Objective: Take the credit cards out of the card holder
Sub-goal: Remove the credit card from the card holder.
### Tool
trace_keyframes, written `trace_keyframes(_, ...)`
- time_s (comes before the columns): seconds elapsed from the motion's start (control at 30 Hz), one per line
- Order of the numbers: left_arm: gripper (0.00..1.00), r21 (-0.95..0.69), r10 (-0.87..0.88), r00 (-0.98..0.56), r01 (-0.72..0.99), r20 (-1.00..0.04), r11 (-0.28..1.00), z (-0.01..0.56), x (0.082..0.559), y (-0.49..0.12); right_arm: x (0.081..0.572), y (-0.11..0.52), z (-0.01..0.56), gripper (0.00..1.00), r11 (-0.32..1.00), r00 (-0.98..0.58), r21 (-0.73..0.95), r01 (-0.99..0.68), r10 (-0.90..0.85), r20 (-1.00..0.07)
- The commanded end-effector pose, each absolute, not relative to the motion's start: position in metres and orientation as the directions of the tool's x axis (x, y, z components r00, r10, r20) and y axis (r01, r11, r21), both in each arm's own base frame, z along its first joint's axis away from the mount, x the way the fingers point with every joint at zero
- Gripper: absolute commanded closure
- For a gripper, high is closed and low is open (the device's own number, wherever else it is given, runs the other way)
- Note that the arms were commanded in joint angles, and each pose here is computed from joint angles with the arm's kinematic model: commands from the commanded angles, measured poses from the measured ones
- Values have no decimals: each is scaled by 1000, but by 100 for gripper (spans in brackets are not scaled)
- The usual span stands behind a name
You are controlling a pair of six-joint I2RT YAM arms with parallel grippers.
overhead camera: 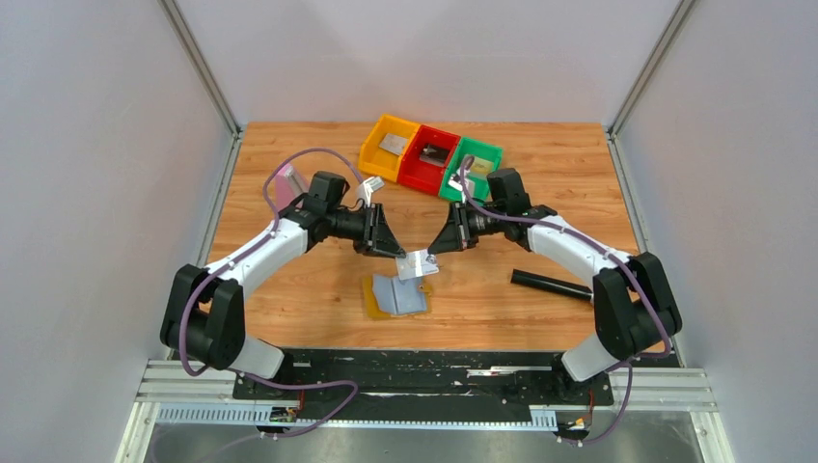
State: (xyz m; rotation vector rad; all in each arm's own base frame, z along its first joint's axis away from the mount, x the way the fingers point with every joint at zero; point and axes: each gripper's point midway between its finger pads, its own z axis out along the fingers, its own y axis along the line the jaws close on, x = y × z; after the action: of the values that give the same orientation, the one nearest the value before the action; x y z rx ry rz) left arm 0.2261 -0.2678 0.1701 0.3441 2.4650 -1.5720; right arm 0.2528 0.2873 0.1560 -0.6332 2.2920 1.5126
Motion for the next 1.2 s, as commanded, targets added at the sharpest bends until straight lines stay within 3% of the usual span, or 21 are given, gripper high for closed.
trace_keyframes(0.0, 60, -839, 24, -927, 349, -374, 418, 197, 255, -255, 269, 290, 200, 100, 329, -816, 762, -557, -48, -576)
trace_keyframes(0.13, 50, -826, -75, -905, 344, -418, 446, 217, 280, -232, 285, 286, 225, 100, 364, -813, 776, -515, 78, -577)
trace_keyframes(0.57, 46, -858, -243, -838, 409, -488, 312, 268, 291, -240, 304, 275, 278, 100, 308, -754, 862, -403, 422, -503)
trace_keyframes(1.17, 47, -876, -243, -856, 385, -457, 291, 250, 293, -250, 298, 273, 274, 100, 193, -766, 916, -352, 503, -401)
